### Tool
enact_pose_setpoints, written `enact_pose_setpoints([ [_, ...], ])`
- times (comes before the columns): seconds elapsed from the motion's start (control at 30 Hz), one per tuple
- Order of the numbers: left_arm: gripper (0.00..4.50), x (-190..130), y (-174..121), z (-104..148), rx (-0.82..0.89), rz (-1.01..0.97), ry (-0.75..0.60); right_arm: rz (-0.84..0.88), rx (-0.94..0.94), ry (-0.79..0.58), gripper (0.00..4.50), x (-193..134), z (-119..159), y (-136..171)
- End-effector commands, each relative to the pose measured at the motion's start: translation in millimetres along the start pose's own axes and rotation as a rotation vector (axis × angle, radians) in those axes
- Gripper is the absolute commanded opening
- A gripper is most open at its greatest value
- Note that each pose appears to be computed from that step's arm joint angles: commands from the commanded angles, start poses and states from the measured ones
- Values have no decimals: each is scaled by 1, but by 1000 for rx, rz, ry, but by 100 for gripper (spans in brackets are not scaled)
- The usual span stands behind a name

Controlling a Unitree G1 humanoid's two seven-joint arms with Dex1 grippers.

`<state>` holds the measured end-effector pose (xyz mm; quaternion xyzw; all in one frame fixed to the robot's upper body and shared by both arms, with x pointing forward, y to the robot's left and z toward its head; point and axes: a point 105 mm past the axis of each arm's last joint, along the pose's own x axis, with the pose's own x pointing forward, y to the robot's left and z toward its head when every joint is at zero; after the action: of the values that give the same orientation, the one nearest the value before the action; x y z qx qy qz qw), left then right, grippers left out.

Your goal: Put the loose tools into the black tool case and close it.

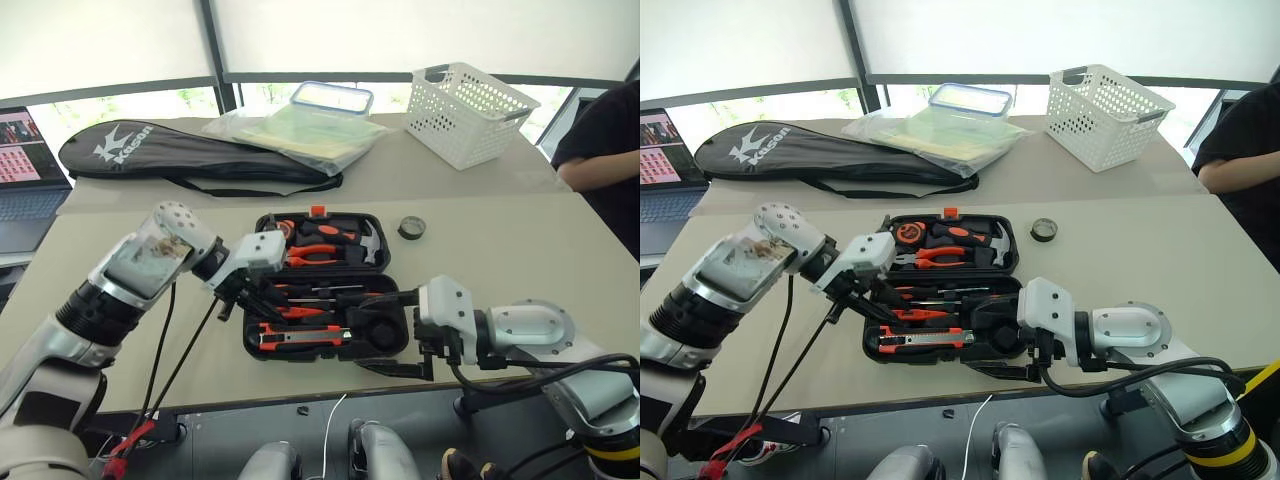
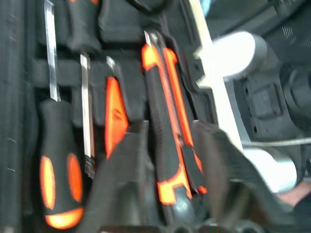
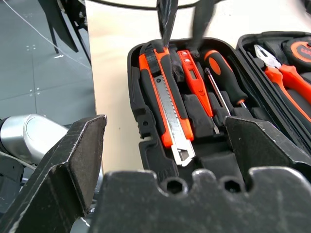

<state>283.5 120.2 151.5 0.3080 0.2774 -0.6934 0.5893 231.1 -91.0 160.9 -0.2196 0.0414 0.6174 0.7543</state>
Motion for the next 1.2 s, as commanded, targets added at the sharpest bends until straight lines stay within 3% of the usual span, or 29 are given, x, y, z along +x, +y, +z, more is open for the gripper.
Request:
enact_pose_setpoints([
  [0.03,6,-3,-6,-8,88,-15,80,0,-39,-26,450,0,10,0],
  [0.23,6,13,7,-16,122,60,133,-1,-32,-26,450,-1,10,2],
  [0.5,6,32,-6,-23,141,4,123,-8,-18,-40,450,-2,14,1],
  [0.6,6,25,2,-16,134,49,97,-10,-15,-41,450,-2,14,1],
  [0.77,6,-12,11,-1,105,99,25,-13,-13,-41,450,-3,14,0],
  [0.87,6,-29,9,-5,99,100,30,-13,-10,-40,450,-3,13,0],
  [1.2,6,-20,-11,-16,97,6,59,-10,-9,-35,450,-3,12,0],
])
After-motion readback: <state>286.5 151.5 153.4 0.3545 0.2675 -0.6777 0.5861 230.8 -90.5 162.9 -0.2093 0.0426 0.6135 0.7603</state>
